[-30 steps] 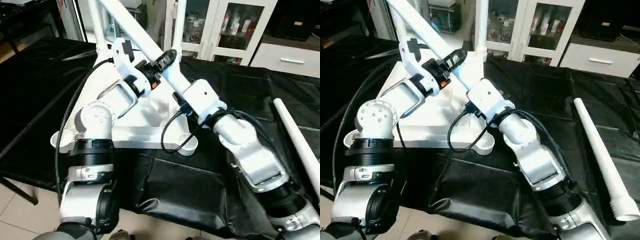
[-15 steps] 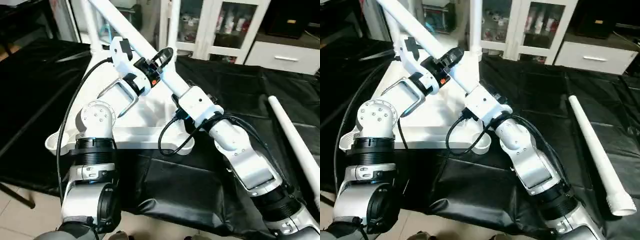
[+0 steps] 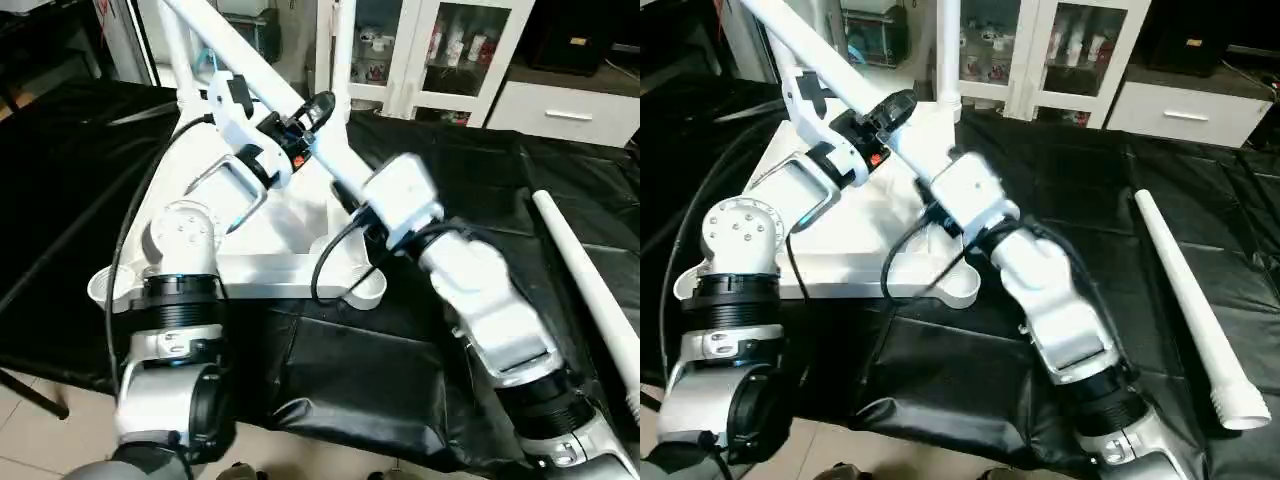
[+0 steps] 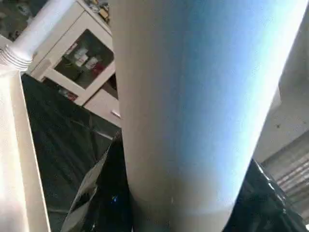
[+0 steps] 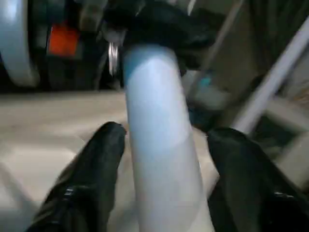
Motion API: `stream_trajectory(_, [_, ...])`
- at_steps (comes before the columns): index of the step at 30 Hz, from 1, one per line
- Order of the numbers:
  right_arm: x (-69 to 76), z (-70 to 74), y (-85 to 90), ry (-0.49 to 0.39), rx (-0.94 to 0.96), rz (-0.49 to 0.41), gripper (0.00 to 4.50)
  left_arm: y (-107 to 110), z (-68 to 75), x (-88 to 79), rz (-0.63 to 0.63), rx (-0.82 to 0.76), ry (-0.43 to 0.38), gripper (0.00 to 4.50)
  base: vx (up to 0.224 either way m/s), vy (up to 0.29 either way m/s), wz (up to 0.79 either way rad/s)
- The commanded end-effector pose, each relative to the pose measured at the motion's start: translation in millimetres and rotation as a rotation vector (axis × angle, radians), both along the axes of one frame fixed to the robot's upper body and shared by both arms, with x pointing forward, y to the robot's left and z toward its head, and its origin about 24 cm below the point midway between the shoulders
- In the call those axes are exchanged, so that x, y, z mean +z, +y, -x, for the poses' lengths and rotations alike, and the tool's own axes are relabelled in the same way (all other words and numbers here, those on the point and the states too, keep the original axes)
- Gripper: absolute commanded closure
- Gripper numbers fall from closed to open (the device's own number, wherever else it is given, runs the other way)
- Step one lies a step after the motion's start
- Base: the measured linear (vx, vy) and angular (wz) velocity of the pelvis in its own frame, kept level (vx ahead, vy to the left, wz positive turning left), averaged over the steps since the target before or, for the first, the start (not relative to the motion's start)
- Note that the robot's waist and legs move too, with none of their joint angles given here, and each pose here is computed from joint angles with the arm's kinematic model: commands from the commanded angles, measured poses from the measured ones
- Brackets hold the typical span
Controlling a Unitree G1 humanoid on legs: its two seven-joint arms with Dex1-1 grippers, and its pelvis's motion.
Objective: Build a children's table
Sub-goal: Pick table leg
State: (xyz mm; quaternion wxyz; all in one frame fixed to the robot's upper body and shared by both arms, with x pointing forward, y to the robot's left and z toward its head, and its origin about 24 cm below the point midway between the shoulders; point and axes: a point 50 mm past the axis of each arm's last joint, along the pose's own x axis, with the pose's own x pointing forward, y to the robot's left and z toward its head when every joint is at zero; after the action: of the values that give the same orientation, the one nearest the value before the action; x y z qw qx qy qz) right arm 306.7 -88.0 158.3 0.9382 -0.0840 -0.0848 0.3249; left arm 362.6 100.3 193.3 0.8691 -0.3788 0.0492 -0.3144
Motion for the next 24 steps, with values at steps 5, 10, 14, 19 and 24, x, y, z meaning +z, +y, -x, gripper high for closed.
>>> stream_trajectory(5, [12.3,1.6,-37.4,0.292,0.231,-0.084,0.82,-8.3,19.5,14.7,-0.053,-0.225,-0.131,2.66,0.000,0.000,0.00])
stream_trajectory(10, [14.1,5.2,-63.9,0.454,0.290,-0.069,0.49,-10.8,33.5,21.3,-0.068,-0.376,-0.200,2.66,0.000,0.000,0.00])
stream_trajectory(14, [20.3,8.9,-72.3,0.574,0.348,-0.170,0.48,-12.0,44.6,24.4,-0.078,-0.486,-0.245,2.66,0.000,0.000,0.00])
stream_trajectory(19, [20.0,15.3,-73.4,0.685,0.438,-0.247,0.48,-12.2,49.6,25.2,-0.086,-0.540,-0.264,2.66,0.000,0.000,0.00])
stream_trajectory(24, [15.4,14.9,-75.6,0.745,0.428,-0.235,0.48,-11.5,51.2,25.0,-0.107,-0.570,-0.271,2.66,0.000,0.000,0.00])
